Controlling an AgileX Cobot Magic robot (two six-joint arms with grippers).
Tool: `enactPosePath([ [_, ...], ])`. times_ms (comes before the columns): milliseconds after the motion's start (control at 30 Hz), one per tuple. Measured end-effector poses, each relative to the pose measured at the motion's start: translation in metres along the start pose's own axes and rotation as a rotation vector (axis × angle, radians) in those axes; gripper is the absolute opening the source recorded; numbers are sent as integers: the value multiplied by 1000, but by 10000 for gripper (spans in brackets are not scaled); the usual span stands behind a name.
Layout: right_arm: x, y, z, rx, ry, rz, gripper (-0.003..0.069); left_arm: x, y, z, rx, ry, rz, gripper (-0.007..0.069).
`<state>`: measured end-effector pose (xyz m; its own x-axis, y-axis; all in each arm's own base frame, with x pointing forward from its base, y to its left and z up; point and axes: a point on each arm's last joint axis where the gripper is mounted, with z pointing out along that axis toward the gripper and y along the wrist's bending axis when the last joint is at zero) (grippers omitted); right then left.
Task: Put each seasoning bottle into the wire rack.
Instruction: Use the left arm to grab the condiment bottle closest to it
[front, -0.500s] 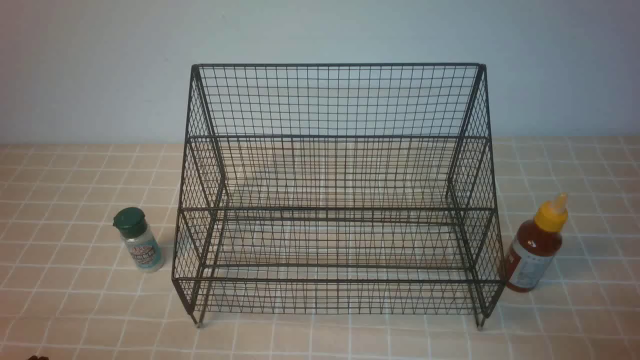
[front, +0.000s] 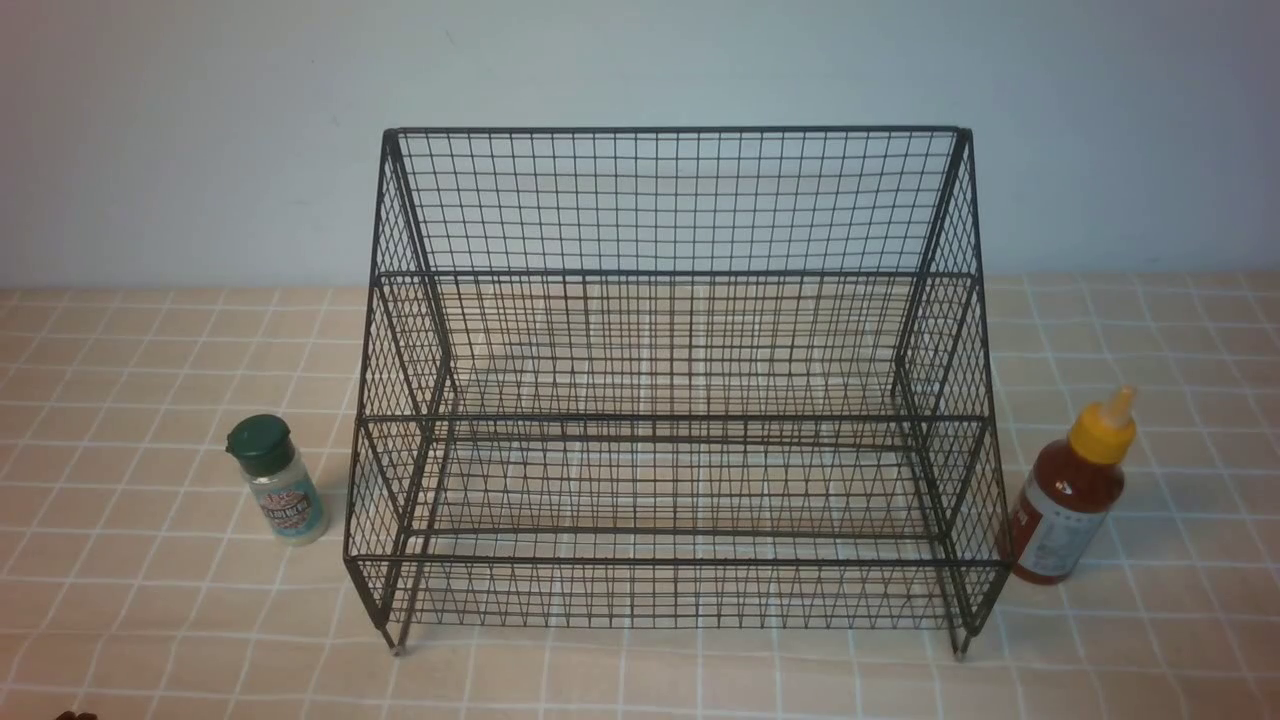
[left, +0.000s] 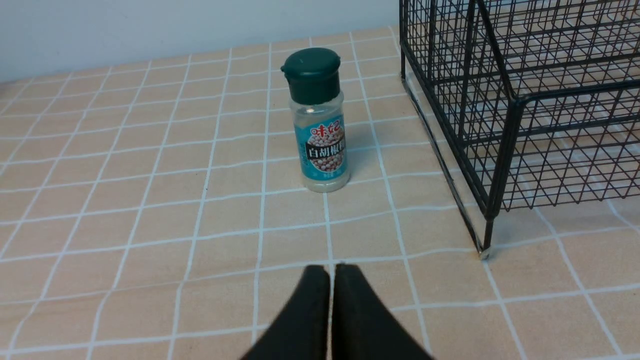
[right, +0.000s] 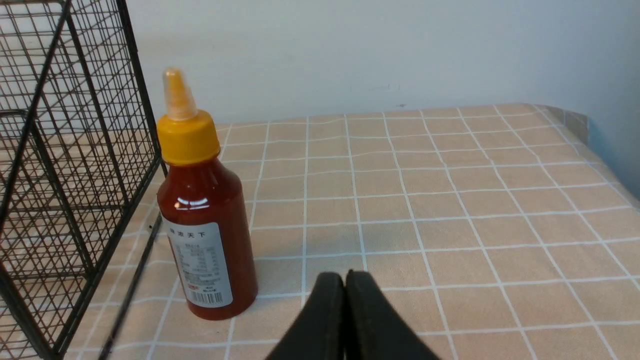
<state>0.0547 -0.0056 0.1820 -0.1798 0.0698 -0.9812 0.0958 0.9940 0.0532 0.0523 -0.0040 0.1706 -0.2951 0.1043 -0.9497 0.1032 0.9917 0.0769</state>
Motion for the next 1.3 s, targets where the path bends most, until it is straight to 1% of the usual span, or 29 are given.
enactPosePath([
  [367,0,0,0,0,0,0,-15,-1,1,0,-6,-8,12,-7],
  [433,0,0,0,0,0,0,-15,-4,0,0,-1,-46,-32,-7],
  [533,0,0,0,0,0,0,-15,-14,-1,-1,25,-161,-200,-7],
  [567,0,0,0,0,0,0,-15,-15,-1,-1,27,-169,-212,-7],
  [600,0,0,0,0,0,0,-15,-20,-1,-2,45,-224,-316,-7],
  [700,0,0,0,0,0,0,-15,-26,0,-4,61,-289,-419,-7],
  [800,0,0,0,0,0,0,-15,-31,1,-5,67,-342,-467,-7],
  [900,0,0,0,0,0,0,-15,-36,3,-8,64,-415,-480,-7],
  [933,0,0,0,0,0,0,-15,-45,7,-12,56,-536,-491,-7],
  [1033,0,0,0,0,0,0,-15,-57,11,-21,44,-704,-498,-7],
  [1100,0,0,0,0,0,0,-15,-73,14,-32,46,-809,-496,-7],
  [1133,0,0,0,0,0,0,-15,-75,14,-33,46,-814,-495,-7],
  [1200,0,0,0,0,0,0,-15,-103,14,-42,60,-787,-459,-7],
  [1267,0,0,0,0,0,0,-15,-125,12,-44,71,-672,-422,-7],
  [1300,0,0,0,0,0,0,-15,-136,11,-43,75,-574,-405,-7],
])
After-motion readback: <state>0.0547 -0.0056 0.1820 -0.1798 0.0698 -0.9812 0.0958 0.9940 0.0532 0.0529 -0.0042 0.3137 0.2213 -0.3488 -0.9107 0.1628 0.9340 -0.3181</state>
